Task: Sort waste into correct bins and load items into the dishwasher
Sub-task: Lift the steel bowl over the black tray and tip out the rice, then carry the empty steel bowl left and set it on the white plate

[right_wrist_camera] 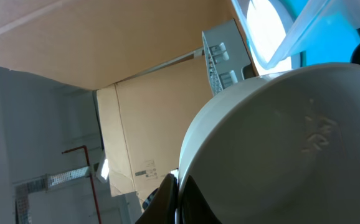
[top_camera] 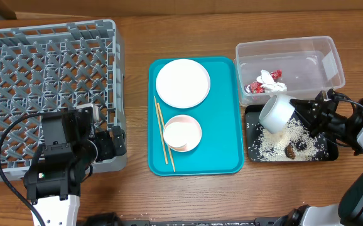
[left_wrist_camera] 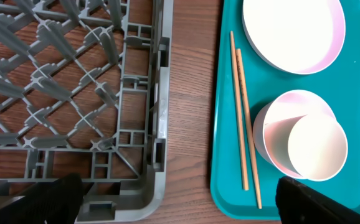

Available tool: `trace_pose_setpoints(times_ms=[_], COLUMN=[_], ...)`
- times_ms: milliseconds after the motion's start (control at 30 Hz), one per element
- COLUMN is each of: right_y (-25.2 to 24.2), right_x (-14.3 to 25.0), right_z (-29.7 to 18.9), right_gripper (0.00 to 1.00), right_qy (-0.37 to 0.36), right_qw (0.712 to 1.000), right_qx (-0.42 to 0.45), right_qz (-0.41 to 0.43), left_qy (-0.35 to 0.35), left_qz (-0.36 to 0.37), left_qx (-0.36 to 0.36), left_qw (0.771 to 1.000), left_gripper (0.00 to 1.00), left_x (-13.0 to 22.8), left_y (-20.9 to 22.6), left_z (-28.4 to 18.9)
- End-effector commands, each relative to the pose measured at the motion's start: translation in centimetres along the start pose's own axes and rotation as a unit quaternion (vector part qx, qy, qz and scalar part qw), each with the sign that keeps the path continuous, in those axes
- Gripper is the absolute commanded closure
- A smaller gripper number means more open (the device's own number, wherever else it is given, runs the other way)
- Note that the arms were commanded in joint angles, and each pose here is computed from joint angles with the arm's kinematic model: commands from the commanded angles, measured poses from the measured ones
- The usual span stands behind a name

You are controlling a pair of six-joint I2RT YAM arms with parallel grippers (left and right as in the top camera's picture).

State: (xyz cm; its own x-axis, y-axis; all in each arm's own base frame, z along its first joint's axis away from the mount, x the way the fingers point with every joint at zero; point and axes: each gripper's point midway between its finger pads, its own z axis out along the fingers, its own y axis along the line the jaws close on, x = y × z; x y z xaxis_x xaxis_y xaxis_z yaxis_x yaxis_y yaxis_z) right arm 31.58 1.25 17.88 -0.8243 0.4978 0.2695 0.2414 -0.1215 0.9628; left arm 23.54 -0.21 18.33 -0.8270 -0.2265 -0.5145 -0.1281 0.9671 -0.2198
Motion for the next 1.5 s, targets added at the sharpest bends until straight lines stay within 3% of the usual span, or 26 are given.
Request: trace_pose_setpoints(times_ms=[0, 367, 600, 667, 733, 767, 1000, 1233, 1467], right_y=[0.6, 0.3, -5.7, -4.7, -0.5, 0.3, 0.0, -5.9, -2.1], right_x=[0.1, 0.0, -2.0, -1.5, 0.7, 1.5, 1.6, 0.4, 3.0], right_z=[-0.1, -0.1, -0.9, -0.4, 0.7, 1.0, 1.2, 0.1, 0.3], right_gripper=[0.96, 0.96, 0.96, 0.96, 0.96, 0.96, 0.96, 0.96, 0.96], right_qy=[0.005, 0.002, -0.061, -0.041, 0.013, 0.023, 0.027, 0.004, 0.063], right_qw=[1.000, 1.000, 0.984, 0.989, 0.986, 0.983, 0.984, 0.975, 0.951], right_qx=[-0.019, -0.010, 0.165, 0.138, 0.008, -0.017, -0.010, 0.183, 0.190], right_qz=[-0.002, -0.004, 0.004, -0.034, -0.166, -0.182, -0.176, -0.122, -0.236], left_qy=[-0.010, -0.010, -0.010, -0.010, -0.010, -0.011, -0.012, -0.012, -0.012], left_qz=[0.008, 0.008, 0.008, 0.008, 0.008, 0.008, 0.008, 0.008, 0.008], left_qx=[0.008, 0.007, 0.007, 0.007, 0.007, 0.007, 0.008, 0.008, 0.008], left_qw=[1.000, 1.000, 1.000, 1.000, 1.000, 1.000, 1.000, 1.000, 1.000], left_gripper=[0.00, 0.00, 0.00, 0.00, 0.00, 0.00, 0.00, 0.00, 0.00], left_x=[-0.7, -0.7, -0.7, -0.7, -0.7, -0.7, -0.8, -0.8, -0.8], left_y=[-0.3, -0.3, -0.3, -0.3, -0.3, -0.3, -0.3, -0.3, -0.3], left_z=[-0.5, -0.5, -0.5, -0.5, -0.5, -0.5, -0.5, -0.5, -0.5])
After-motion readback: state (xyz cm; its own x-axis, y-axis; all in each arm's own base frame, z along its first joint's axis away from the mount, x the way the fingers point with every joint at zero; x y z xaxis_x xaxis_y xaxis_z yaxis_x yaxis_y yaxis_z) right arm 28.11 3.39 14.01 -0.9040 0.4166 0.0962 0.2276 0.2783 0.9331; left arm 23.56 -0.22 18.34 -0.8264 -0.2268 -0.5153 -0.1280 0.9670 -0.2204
